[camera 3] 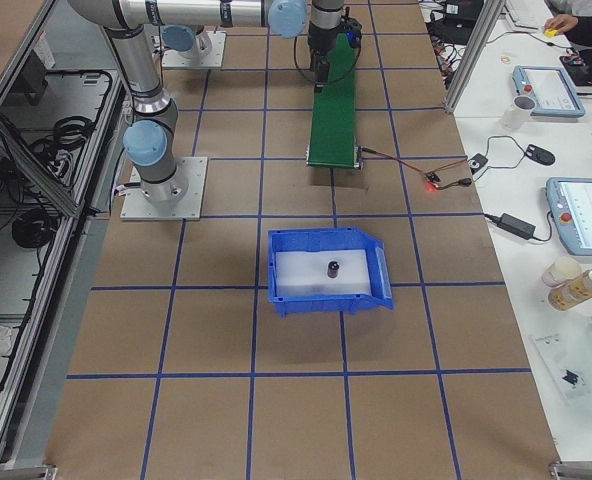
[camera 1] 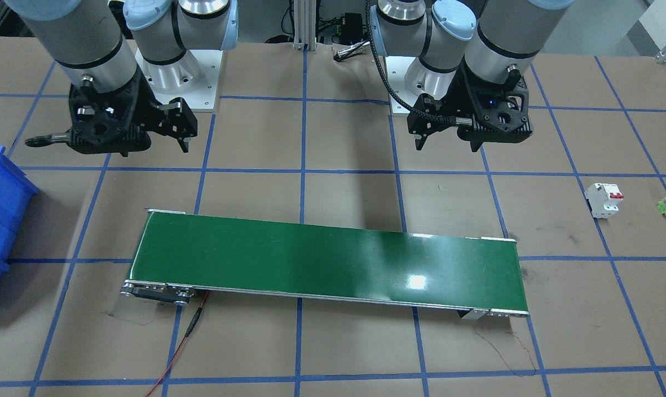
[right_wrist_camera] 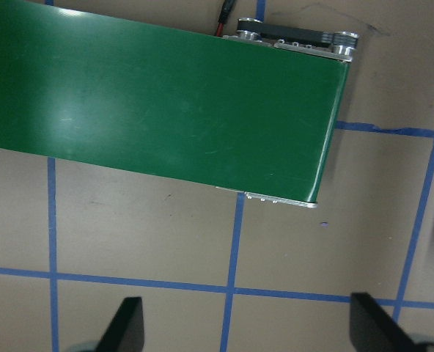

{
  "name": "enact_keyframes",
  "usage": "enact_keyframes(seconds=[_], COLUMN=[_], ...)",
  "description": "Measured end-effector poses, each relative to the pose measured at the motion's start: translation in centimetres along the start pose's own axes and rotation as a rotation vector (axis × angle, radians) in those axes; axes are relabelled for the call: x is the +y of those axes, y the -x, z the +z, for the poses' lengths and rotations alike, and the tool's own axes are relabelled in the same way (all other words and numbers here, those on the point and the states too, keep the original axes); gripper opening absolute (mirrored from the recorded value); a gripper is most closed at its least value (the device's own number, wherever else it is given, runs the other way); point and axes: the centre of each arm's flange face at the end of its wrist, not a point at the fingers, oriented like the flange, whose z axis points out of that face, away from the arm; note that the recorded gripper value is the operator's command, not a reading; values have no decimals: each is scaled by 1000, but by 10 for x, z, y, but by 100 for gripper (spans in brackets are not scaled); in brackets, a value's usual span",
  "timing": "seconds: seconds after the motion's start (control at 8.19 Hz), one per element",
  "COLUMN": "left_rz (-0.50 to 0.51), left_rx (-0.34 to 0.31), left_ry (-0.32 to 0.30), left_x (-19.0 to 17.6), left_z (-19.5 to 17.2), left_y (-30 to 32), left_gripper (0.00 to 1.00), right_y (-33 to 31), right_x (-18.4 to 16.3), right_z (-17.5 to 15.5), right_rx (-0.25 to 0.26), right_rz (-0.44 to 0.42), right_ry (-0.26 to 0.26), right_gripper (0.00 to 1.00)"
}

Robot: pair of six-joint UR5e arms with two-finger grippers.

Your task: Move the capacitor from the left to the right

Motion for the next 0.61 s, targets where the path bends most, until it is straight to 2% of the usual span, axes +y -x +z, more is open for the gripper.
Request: enact_keyframes(seconds=[0.24, 0.61], left_rz=[0, 0], left_rx=[0, 0], left_ry=[-1, -1], left_x=[0, 0], left_z=[0, 0], left_y=[0, 0], left_gripper=[100, 100], right_y=[25, 30], right_x=[6, 9], right_z=[0, -3], right_rx=[1, 9], right_rz=[0, 1], right_ry=[0, -7], right_gripper=[100, 100])
